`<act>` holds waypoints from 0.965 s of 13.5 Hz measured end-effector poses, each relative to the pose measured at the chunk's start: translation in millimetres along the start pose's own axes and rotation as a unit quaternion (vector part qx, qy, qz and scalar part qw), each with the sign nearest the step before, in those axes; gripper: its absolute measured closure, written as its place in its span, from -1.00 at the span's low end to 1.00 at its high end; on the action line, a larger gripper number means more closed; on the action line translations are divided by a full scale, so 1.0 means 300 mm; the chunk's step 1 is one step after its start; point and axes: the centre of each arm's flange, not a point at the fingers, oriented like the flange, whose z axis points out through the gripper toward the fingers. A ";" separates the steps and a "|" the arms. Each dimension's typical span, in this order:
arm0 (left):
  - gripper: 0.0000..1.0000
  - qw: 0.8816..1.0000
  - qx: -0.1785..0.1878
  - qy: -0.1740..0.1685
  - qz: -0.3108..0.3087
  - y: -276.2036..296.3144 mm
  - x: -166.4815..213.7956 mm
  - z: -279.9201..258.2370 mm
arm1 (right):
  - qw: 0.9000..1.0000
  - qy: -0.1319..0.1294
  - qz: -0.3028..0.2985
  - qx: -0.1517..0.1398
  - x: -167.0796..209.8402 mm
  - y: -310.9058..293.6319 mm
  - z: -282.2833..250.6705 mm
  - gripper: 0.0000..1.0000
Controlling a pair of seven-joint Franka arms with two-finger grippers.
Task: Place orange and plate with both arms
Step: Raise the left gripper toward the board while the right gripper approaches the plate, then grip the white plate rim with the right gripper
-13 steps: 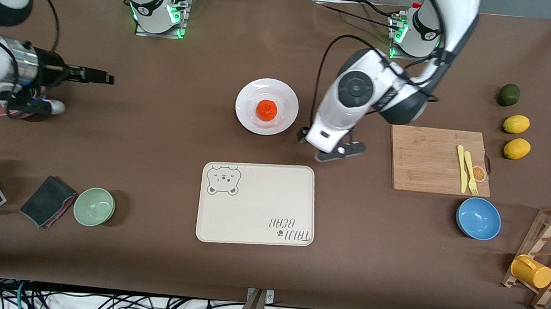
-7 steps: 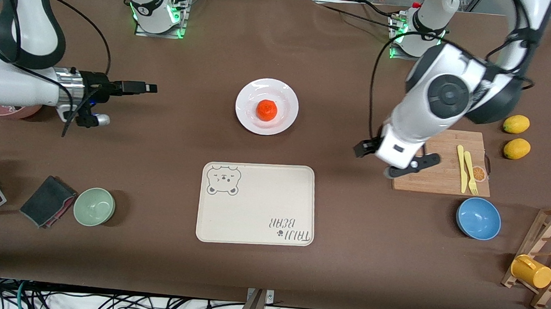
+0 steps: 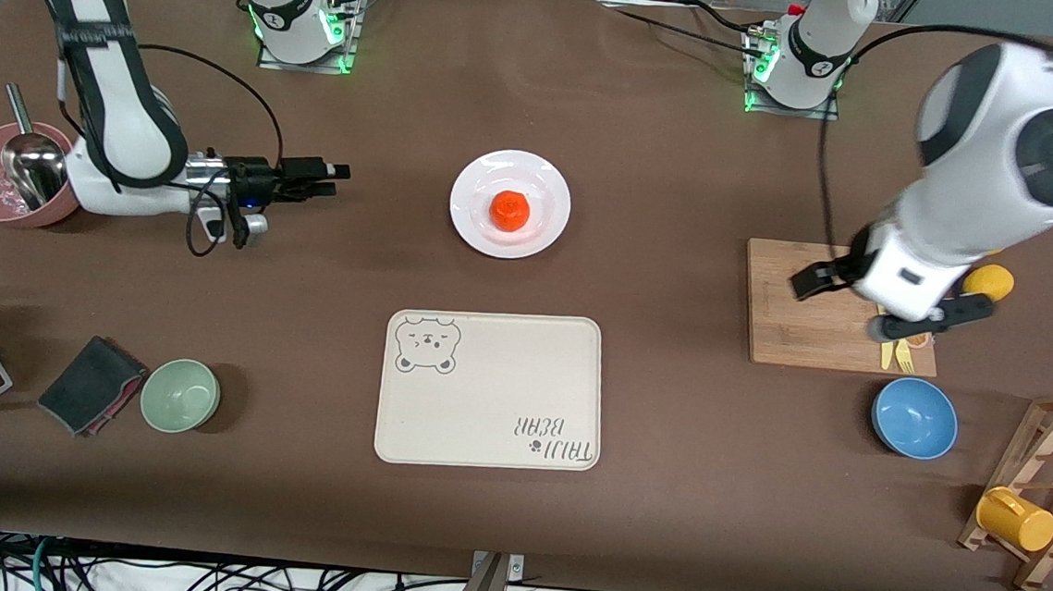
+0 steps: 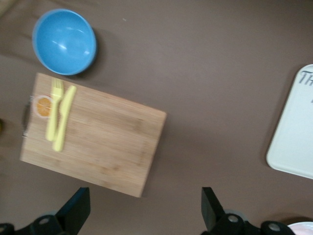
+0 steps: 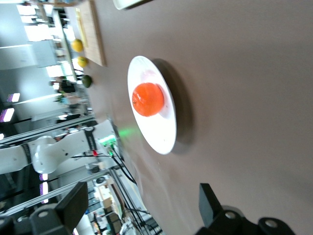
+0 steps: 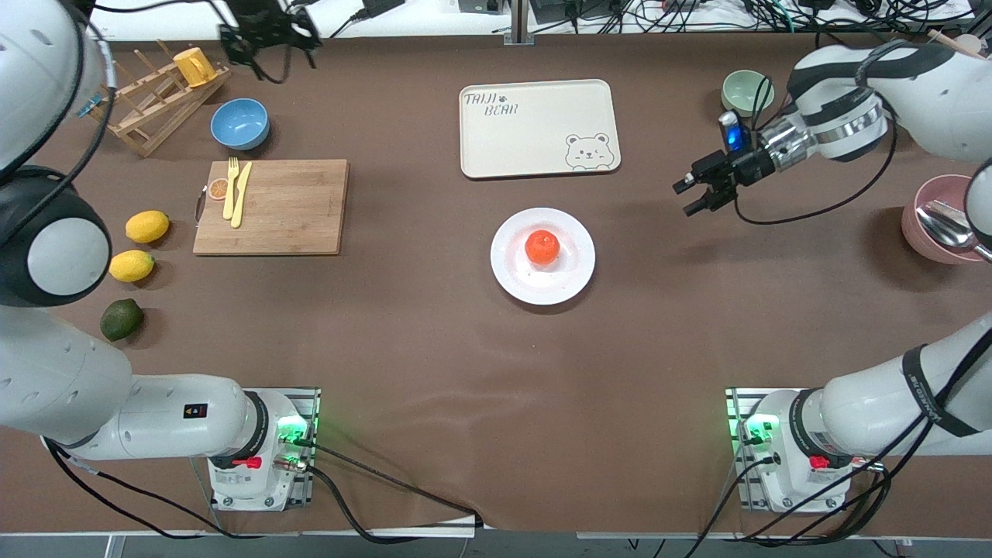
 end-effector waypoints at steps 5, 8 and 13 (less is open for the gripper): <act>-1.00 1.000 -0.019 -0.018 -0.015 -0.230 -0.008 -0.105 | 0.995 0.037 -0.043 0.087 0.013 0.251 0.273 -1.00; -1.00 0.999 -0.015 -0.028 -0.010 -0.215 -0.022 -0.095 | 0.992 0.057 -0.047 0.105 0.044 0.219 0.446 -1.00; -1.00 0.999 -0.015 -0.029 -0.010 -0.213 -0.024 -0.097 | 0.993 0.067 -0.054 0.085 0.071 0.161 0.539 -1.00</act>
